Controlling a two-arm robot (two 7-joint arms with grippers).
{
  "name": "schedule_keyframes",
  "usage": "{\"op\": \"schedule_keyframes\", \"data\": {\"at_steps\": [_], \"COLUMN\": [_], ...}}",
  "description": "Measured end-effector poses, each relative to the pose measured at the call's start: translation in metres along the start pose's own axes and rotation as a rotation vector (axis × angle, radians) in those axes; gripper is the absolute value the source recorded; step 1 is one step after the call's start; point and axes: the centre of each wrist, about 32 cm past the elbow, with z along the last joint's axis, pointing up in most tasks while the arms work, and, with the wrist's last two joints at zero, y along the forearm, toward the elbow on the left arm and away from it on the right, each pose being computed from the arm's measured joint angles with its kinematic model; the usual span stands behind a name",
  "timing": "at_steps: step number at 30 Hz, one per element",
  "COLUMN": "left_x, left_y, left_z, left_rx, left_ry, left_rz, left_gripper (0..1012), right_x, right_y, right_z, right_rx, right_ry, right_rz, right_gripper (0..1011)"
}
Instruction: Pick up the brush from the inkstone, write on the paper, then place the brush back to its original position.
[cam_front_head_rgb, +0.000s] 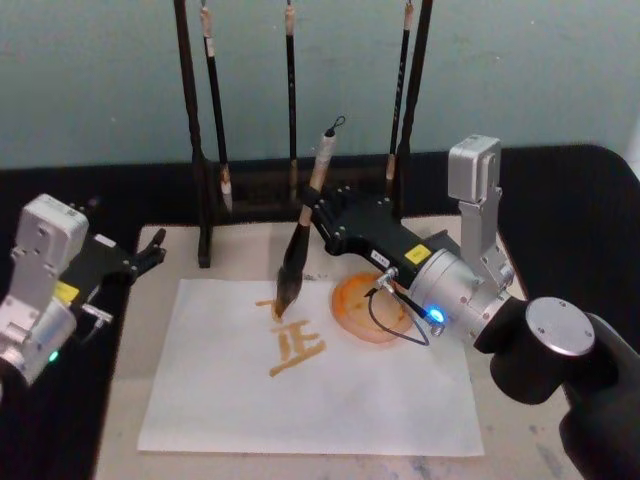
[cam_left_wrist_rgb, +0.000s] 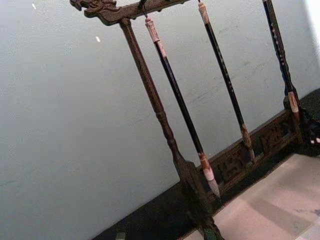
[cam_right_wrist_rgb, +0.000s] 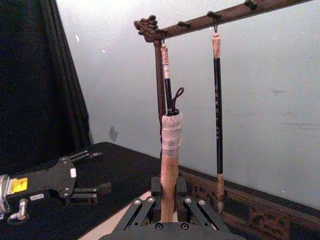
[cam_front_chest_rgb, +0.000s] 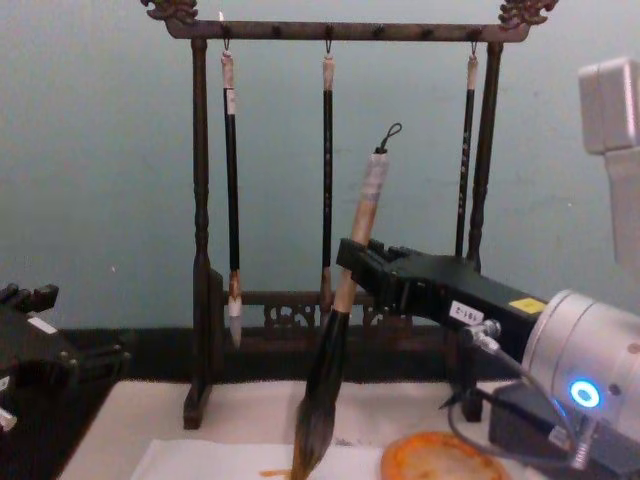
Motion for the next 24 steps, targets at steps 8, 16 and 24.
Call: {"op": "schedule_keyframes", "data": {"at_steps": [8, 16, 24], "left_x": [0.0000, 0.0000, 0.0000], "left_y": [0.0000, 0.0000, 0.0000], "left_z": [0.0000, 0.0000, 0.0000], "left_rx": [0.000, 0.000, 0.000], "left_ry": [0.000, 0.000, 0.000], "left_rz": [0.000, 0.000, 0.000], "left_gripper": [1010, 1010, 1010], "right_x": [0.0005, 0.0007, 0.0006], "right_y": [0.0012, 0.0009, -0.0012], "right_z": [-0.0008, -0.0023, -0.0022], "right_rx": [0.000, -0.006, -0.008], "right_ry": [0.002, -0.001, -0.012], "right_rz": [0.000, -0.003, -0.005], "right_gripper": [168, 168, 168]}}
